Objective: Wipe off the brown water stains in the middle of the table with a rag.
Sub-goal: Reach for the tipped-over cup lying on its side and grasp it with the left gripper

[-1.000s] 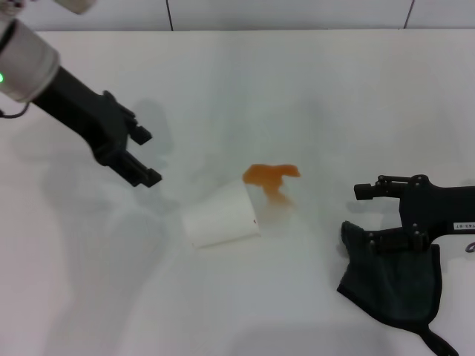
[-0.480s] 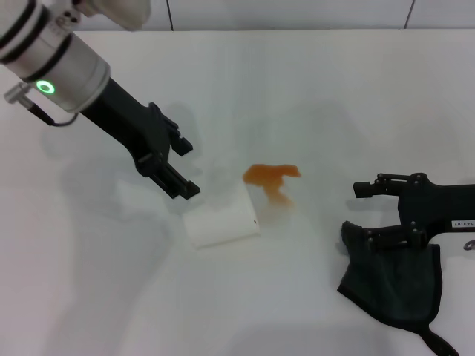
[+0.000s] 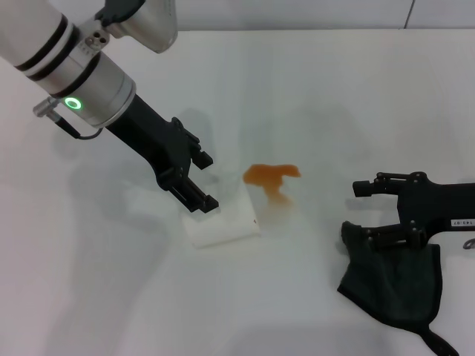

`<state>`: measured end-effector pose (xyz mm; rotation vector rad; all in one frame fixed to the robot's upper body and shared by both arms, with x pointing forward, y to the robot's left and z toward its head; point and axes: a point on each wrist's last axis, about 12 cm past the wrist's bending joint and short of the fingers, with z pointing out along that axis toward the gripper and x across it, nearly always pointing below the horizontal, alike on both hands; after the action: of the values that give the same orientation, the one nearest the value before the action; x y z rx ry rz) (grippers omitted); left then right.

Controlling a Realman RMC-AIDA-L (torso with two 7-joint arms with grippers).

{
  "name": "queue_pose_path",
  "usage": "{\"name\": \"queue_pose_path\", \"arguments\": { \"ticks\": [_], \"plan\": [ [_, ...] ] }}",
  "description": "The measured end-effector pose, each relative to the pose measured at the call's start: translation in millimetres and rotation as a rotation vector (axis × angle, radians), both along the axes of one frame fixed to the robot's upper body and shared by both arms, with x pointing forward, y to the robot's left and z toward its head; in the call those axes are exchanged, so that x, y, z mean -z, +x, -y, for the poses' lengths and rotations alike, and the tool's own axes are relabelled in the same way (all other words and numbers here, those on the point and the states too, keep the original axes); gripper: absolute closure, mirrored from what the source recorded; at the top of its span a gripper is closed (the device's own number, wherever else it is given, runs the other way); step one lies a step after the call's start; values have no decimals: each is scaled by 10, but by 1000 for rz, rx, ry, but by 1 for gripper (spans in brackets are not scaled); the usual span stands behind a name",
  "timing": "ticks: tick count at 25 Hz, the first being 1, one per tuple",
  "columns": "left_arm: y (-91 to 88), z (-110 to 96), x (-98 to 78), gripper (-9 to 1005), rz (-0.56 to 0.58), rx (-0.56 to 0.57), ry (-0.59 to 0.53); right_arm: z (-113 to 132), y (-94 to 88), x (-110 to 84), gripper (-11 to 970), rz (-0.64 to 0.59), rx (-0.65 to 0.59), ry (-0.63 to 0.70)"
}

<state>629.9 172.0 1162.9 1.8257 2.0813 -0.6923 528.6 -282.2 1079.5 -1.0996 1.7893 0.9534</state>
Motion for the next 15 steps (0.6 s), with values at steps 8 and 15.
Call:
{"name": "queue_pose_path", "arguments": {
  "ticks": [8,15],
  "plan": [
    [-14,48,14,150,-39,-34,-6,3,-3,2,101,-1,2,1],
    [-29,21,44,150,-55,-51,1,-2,2,-1,101,-1,-1,1]
  ]
}}
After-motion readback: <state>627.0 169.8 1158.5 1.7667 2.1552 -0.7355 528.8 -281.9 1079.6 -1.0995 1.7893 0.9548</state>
